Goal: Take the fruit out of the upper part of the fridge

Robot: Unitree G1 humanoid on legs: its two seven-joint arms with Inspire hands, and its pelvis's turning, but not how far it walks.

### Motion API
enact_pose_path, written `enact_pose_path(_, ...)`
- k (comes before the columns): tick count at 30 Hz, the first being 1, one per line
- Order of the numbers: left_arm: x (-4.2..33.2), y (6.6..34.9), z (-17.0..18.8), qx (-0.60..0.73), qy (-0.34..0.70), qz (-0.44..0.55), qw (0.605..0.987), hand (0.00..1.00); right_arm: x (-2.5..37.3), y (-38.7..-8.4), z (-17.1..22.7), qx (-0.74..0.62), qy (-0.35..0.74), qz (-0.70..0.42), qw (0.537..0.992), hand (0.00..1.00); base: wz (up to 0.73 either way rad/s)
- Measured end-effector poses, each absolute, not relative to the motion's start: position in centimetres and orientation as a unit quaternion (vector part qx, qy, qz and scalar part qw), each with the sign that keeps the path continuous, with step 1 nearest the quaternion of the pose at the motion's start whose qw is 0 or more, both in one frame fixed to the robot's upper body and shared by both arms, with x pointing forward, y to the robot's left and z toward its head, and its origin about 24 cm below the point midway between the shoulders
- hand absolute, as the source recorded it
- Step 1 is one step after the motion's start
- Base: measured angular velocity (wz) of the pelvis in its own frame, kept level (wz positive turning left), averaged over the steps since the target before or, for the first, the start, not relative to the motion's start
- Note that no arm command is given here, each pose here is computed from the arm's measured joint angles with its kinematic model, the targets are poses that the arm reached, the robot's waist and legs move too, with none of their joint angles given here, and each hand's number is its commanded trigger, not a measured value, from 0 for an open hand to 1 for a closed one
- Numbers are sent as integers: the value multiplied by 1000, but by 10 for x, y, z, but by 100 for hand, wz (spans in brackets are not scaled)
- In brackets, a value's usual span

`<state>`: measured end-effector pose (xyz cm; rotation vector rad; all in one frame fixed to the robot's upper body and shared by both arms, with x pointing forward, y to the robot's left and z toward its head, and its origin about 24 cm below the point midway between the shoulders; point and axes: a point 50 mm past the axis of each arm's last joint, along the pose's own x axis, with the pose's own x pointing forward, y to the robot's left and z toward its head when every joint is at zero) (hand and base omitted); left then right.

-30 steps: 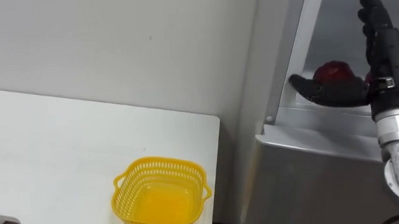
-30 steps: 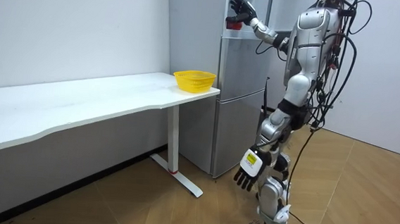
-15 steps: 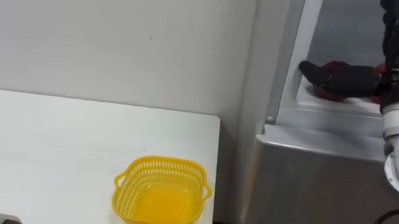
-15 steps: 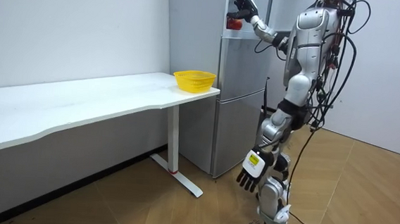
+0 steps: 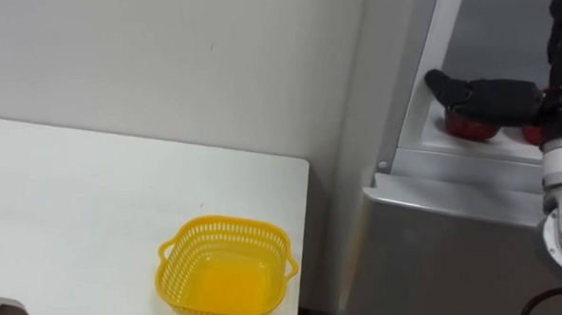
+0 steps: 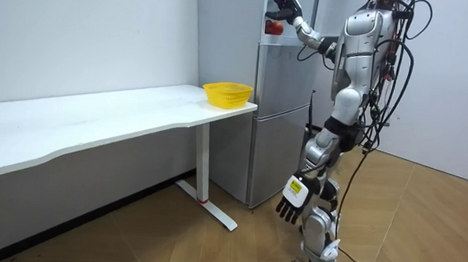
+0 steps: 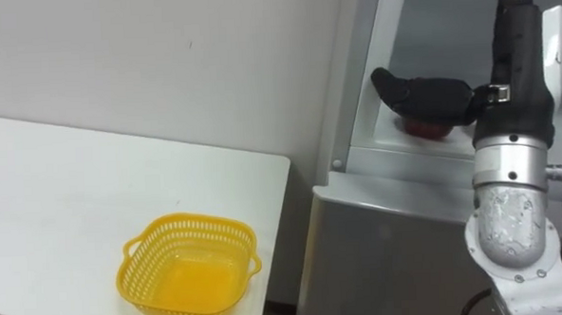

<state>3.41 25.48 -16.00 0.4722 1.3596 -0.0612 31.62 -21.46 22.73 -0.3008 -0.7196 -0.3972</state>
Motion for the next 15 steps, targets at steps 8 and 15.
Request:
enact_pose_path(8,30,255,-160,215,627,-28,748,0,316,-215,227,-145,-350,-194,905,0,0)
enact_pose_path(15,28,254,-161,214,629,-28,747,0,315,-216,228,-139,-352,-209,902,0,0)
